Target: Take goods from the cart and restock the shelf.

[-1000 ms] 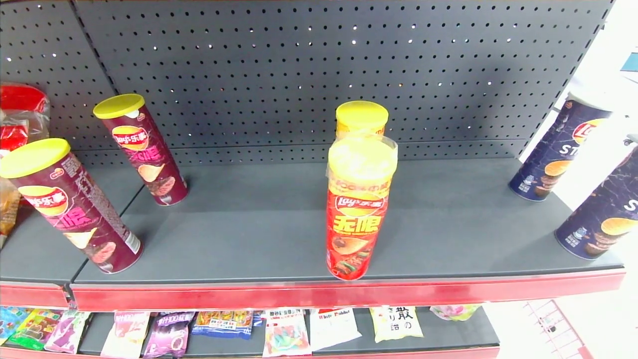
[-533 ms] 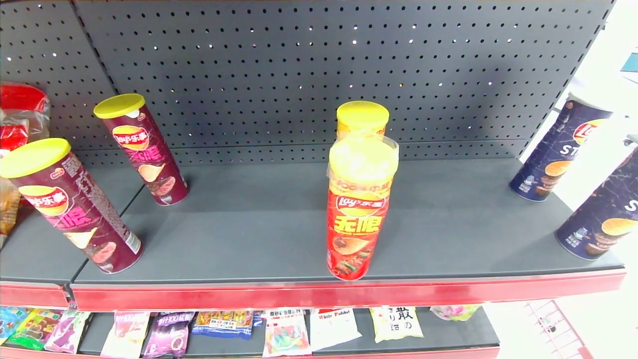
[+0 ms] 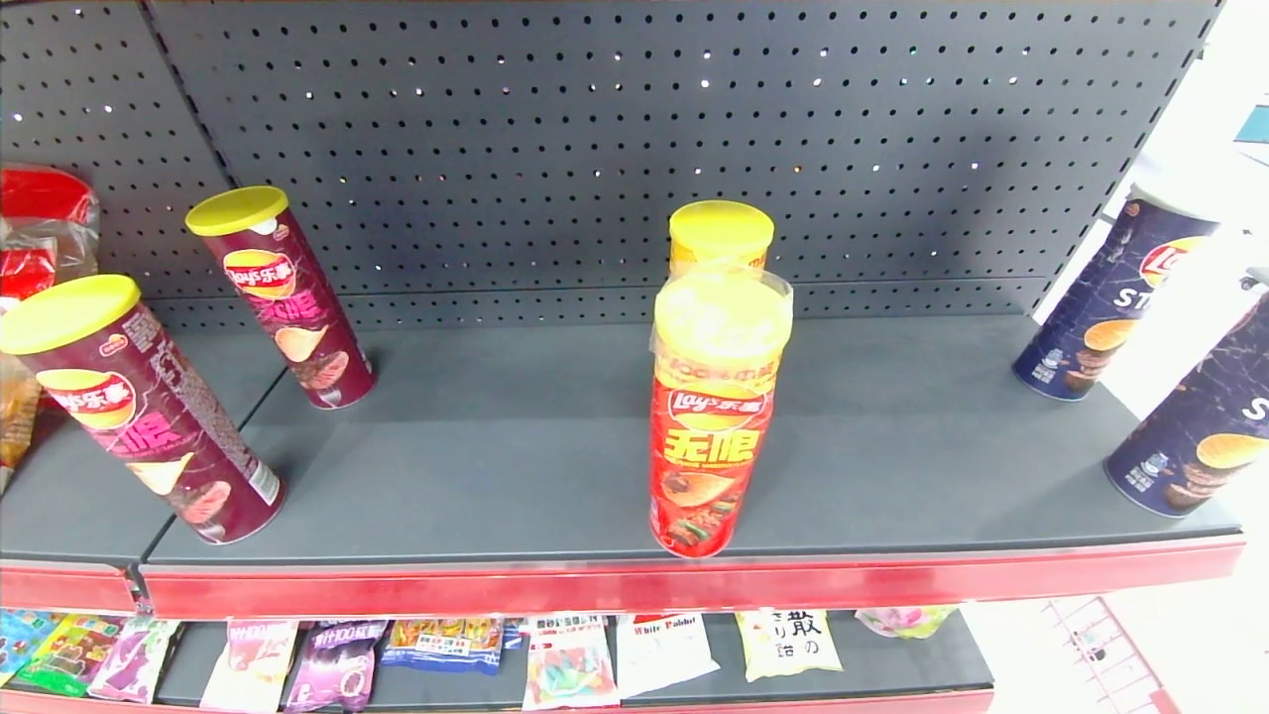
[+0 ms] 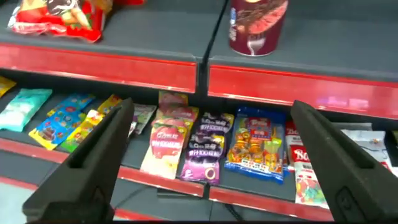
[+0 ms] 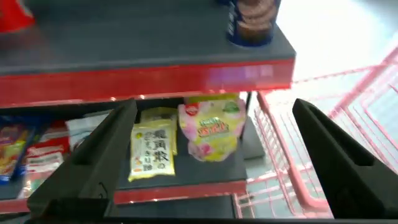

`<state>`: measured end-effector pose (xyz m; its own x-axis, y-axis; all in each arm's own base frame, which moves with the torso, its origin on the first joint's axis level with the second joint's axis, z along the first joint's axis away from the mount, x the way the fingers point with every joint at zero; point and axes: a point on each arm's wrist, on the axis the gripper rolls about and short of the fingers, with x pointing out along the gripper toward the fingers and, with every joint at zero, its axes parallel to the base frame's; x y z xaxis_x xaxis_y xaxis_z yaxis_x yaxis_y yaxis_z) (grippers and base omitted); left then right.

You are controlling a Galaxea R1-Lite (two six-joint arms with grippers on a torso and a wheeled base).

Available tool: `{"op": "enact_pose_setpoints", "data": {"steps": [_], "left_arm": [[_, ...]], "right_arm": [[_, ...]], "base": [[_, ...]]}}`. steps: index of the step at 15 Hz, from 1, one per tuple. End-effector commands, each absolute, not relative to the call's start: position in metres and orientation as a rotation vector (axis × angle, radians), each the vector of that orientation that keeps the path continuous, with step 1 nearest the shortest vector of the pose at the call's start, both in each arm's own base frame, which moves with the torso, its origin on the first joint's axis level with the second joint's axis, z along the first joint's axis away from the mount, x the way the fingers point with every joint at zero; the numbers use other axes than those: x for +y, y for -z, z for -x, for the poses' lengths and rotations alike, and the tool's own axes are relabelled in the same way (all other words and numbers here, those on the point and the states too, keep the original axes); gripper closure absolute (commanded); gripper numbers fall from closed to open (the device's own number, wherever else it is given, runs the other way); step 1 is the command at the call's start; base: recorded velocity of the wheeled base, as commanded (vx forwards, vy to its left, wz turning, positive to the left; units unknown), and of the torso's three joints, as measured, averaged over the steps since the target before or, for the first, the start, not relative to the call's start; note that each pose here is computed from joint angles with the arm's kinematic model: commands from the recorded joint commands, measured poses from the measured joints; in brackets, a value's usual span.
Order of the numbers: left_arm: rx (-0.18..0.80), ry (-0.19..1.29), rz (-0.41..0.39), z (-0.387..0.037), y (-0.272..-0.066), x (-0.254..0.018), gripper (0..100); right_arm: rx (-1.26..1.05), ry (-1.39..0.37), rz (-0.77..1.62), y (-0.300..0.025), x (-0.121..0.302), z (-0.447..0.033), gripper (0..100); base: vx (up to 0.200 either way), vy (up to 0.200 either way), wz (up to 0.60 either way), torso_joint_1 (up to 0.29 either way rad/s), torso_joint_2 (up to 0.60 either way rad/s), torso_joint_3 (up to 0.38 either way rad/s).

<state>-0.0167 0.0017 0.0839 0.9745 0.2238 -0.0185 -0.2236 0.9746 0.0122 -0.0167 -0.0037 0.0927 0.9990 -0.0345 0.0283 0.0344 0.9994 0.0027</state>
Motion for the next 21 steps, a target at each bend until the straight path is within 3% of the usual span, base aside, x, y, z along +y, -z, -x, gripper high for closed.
{"op": "enact_pose_setpoints", "data": {"steps": [1, 4, 5, 6, 8, 15, 19, 21], "left_arm": [[-0.094, -0.164, -0.031, 0.019, -0.105, 0.0, 0], [-0.046, -0.192, -0.013, 0.016, -0.091, 0.001, 0], [0.07, -0.219, 0.004, 0.016, -0.08, 0.002, 0], [0.043, -0.203, 0.025, 0.016, -0.082, 0.002, 0], [-0.026, -0.014, 0.01, 0.022, -0.079, 0.001, 0], [0.003, -0.031, 0.002, 0.023, -0.075, 0.0, 0], [0.003, -0.025, -0.009, 0.023, -0.075, 0.0, 0], [0.003, -0.025, -0.008, 0.023, -0.075, 0.0, 0]], "right_arm": [[-0.109, 0.01, -0.001, -0.113, -0.003, 0.021, 0], [-0.029, 0.052, 0.011, -0.09, -0.004, 0.015, 0], [0.039, 0.063, 0.018, -0.083, -0.004, 0.015, 0], [0.04, 0.061, 0.015, -0.083, -0.004, 0.015, 0], [0.041, 0.039, -0.013, -0.083, -0.004, 0.015, 0], [0.087, -0.174, 0.059, -0.077, 0.001, 0.016, 0], [0.095, -0.129, 0.0, -0.077, 0.0, 0.016, 0], [0.095, -0.109, 0.001, -0.077, -0.001, 0.016, 0]], "base": [[0.0, 0.0, 0.0, 0.0, 0.0, 0.0], [0.0, 0.0, 0.0, 0.0, 0.0, 0.0], [0.0, 0.0, 0.0, 0.0, 0.0, 0.0], [0.0, 0.0, 0.0, 0.0, 0.0, 0.0], [0.0, 0.0, 0.0, 0.0, 0.0, 0.0], [0.0, 0.0, 0.0, 0.0, 0.0, 0.0], [0.0, 0.0, 0.0, 0.0, 0.0, 0.0], [-0.2, 0.0, 0.0, 0.01, 0.0, 0.005]]}}
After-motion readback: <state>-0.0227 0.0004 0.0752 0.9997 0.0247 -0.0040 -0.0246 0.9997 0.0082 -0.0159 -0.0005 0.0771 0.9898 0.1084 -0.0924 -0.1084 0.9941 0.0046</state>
